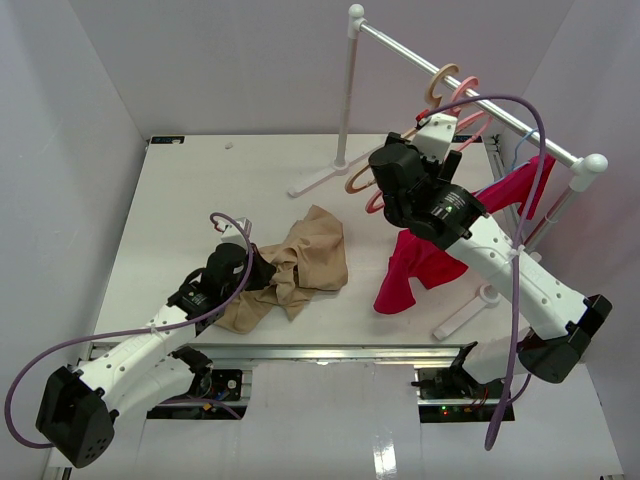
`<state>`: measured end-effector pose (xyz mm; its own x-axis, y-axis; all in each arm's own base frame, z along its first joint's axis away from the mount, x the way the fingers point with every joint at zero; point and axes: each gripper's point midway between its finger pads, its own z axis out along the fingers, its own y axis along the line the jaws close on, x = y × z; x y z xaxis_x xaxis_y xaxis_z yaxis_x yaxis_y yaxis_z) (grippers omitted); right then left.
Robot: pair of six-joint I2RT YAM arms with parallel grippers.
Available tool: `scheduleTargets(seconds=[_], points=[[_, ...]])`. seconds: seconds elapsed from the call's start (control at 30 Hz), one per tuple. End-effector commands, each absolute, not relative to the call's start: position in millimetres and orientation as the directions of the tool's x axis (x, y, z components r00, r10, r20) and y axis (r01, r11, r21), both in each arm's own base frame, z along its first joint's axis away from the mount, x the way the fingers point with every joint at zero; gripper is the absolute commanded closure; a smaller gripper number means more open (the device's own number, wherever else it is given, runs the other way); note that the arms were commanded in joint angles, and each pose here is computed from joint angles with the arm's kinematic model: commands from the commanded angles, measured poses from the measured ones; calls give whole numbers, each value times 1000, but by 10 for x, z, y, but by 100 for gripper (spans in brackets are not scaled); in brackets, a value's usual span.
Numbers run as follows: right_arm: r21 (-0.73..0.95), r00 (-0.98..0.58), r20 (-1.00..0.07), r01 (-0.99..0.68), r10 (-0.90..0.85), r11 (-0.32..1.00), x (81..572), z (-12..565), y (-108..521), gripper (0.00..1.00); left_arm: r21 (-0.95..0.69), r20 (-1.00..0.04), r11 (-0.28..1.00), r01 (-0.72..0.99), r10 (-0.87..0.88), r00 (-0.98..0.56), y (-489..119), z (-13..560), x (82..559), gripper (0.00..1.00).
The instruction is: Place the t-shirt on the hanger
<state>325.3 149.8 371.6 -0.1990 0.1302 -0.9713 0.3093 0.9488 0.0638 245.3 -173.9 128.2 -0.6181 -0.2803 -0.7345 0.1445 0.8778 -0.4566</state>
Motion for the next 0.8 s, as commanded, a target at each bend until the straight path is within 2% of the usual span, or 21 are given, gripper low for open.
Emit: scheduleTargets(seconds=[0.0,0.13,0.2,0.23,0.5,0.6,0.77], points=[[143,-155,-966,356,209,923,3352,3670,1422,20,-459,-747,872,170,-275,-605,-1769,1336,2444,100],[145,-168,-962,365,218,920,3363,3578,1375,30,-458,-748,872,172,-273,-605,-1770,1339,2434,100],[142,-167,-962,367,215,919,3362,3586,1353,43,-460,-750,871,173,-278,-600,-1765,1357,2429,100],[138,-166,-963,365,210,921,3360,3608,1349,46,-460,-752,871,173,-279,-596,-1761,1367,2431,100],[141,-153,-967,341,203,929,3309,3814,1309,61,-458,-752,872,171,-278,-597,-1761,1368,2429,100],[126,-162,-968,345,192,930,3298,3839,1289,77,-459,-751,871,172,-278,-598,-1763,1368,2425,100],[105,-173,-969,347,174,932,3285,3913,1270,91,-458,-752,872,170,-279,-597,-1758,1368,2423,100]])
